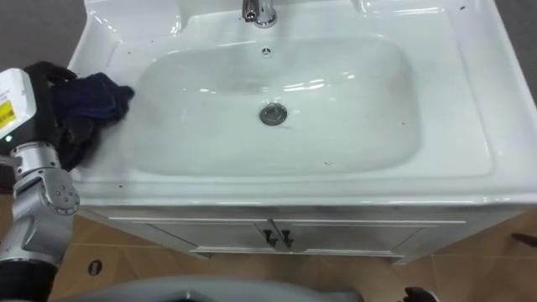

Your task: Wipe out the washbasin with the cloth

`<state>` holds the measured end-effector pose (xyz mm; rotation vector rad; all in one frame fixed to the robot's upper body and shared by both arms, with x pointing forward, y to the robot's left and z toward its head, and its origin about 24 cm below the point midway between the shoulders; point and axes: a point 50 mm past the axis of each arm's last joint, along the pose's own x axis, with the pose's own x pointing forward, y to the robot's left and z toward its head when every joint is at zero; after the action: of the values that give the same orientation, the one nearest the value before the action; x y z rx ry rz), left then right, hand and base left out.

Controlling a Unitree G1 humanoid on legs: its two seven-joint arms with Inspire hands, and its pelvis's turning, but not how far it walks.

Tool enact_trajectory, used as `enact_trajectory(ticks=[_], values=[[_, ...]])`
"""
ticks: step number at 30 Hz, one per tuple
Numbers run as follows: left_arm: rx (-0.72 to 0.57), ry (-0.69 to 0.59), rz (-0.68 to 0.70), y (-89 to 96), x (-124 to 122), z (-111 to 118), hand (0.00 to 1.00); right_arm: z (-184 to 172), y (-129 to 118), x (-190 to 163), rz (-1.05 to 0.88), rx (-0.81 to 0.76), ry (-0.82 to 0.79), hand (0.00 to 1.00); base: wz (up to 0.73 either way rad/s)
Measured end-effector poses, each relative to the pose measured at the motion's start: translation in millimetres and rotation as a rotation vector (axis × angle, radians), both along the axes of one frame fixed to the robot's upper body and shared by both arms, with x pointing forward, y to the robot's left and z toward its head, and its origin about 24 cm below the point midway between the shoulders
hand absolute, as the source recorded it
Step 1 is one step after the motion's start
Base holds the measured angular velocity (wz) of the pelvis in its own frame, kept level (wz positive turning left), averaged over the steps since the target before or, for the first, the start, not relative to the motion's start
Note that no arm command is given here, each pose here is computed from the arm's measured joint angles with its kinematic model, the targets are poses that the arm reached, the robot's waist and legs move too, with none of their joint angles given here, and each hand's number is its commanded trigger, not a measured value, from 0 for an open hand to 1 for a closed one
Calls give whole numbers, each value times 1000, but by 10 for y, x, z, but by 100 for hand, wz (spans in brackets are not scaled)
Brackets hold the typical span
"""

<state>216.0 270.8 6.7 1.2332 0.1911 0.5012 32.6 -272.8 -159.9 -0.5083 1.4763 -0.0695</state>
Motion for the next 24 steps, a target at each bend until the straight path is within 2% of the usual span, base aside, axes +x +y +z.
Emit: enact_trajectory(ticks=[24], values=[[3,-40,-13,-28,31,94,0,-7,15,-23,26,3,15,0,0]])
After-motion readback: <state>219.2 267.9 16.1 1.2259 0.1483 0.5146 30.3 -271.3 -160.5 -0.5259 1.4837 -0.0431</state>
